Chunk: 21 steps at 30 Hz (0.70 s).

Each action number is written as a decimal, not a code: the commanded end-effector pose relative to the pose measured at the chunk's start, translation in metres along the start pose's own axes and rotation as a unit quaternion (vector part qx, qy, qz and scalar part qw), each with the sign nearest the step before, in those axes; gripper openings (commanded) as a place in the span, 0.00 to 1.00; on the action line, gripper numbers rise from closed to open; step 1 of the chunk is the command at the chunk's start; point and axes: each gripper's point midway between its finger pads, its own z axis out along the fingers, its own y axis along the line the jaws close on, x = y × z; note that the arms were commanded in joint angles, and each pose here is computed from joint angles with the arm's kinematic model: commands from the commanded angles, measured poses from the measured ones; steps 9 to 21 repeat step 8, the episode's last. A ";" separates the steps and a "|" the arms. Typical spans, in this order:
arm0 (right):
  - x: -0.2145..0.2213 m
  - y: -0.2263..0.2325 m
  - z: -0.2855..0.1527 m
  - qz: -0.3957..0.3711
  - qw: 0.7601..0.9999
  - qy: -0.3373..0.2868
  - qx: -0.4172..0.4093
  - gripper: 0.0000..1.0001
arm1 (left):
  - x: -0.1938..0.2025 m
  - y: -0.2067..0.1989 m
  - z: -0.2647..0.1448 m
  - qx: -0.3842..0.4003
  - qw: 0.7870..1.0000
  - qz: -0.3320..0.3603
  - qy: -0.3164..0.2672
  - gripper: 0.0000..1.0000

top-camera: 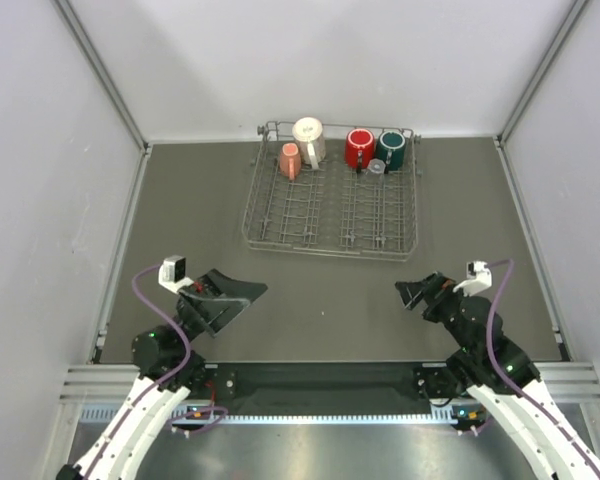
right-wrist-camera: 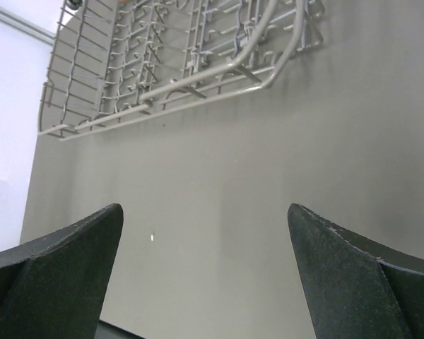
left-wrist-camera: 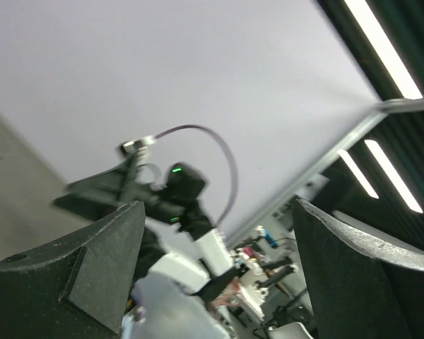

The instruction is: Load the cups into the dish rack

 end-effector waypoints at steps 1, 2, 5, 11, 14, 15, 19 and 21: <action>-0.016 0.023 -0.003 0.026 0.997 -0.043 -0.059 1.00 | 0.020 0.000 -0.026 0.075 0.996 -0.045 0.013 0.89; -0.018 0.024 -0.003 0.024 0.996 -0.050 -0.067 1.00 | 0.022 -0.005 -0.027 0.084 0.995 -0.045 0.022 0.89; -0.017 0.023 0.001 0.023 0.996 -0.055 -0.069 1.00 | 0.027 -0.016 -0.031 0.107 0.993 -0.044 0.036 0.90; -0.018 0.025 0.006 0.029 0.994 -0.067 -0.078 1.00 | 0.031 -0.015 -0.033 0.104 0.992 -0.052 0.049 0.89; -0.018 0.025 0.006 0.029 0.994 -0.067 -0.078 1.00 | 0.031 -0.015 -0.033 0.104 0.992 -0.052 0.049 0.89; -0.018 0.025 0.006 0.029 0.994 -0.067 -0.078 1.00 | 0.031 -0.015 -0.033 0.104 0.992 -0.052 0.049 0.89; -0.018 0.025 0.006 0.029 0.994 -0.067 -0.078 1.00 | 0.031 -0.015 -0.033 0.104 0.992 -0.052 0.049 0.89; -0.018 0.025 0.006 0.029 0.994 -0.067 -0.078 1.00 | 0.031 -0.015 -0.033 0.104 0.992 -0.052 0.049 0.89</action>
